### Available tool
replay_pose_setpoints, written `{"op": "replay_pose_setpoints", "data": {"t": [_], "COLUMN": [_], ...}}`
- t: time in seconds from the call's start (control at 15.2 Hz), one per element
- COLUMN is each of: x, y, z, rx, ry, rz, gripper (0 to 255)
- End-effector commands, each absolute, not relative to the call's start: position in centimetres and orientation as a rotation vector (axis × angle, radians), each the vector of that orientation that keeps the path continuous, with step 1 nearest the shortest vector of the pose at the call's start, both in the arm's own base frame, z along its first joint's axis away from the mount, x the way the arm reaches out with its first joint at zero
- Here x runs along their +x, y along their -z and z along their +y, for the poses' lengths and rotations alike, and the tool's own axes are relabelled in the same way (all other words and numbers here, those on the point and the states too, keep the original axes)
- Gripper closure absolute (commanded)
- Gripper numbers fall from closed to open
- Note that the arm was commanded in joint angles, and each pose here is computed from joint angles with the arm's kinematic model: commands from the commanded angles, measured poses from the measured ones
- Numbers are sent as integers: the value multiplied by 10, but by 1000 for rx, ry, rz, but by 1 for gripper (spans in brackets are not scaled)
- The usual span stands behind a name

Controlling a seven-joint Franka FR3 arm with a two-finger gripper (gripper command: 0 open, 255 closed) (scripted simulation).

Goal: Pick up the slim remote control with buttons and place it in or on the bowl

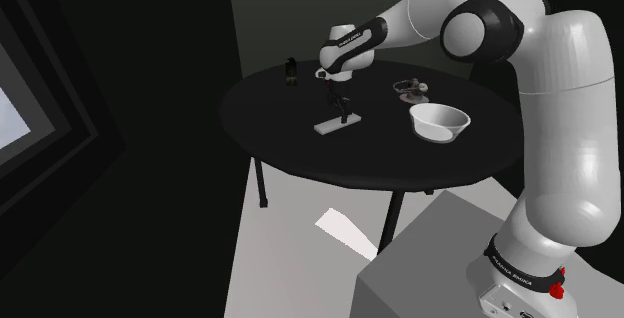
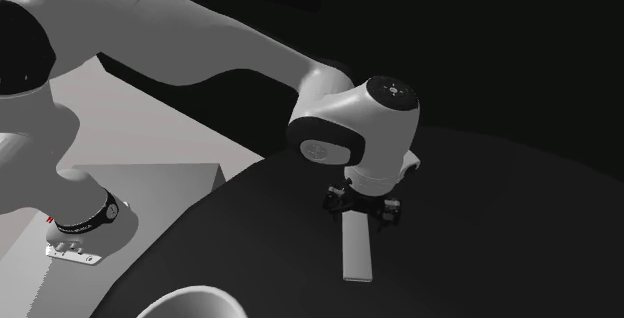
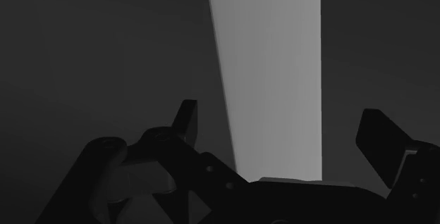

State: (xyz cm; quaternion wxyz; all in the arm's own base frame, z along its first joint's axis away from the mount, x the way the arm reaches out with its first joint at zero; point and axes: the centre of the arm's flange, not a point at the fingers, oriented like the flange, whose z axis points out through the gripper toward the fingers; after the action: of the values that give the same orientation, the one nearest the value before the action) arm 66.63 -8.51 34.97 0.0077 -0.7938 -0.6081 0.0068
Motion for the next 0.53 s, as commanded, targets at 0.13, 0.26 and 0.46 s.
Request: {"op": "replay_pose_setpoints", "data": {"t": [0.13,0.26,0.46], "x": [666,666,666], "y": [-329,-326,-326], "z": [-85,-85,-85], "rx": [-2479,-2479,-2479], "ry": [-21,-21,-21], "rz": [-1904,-1904,-1904], "gripper": [0,0,0]}}
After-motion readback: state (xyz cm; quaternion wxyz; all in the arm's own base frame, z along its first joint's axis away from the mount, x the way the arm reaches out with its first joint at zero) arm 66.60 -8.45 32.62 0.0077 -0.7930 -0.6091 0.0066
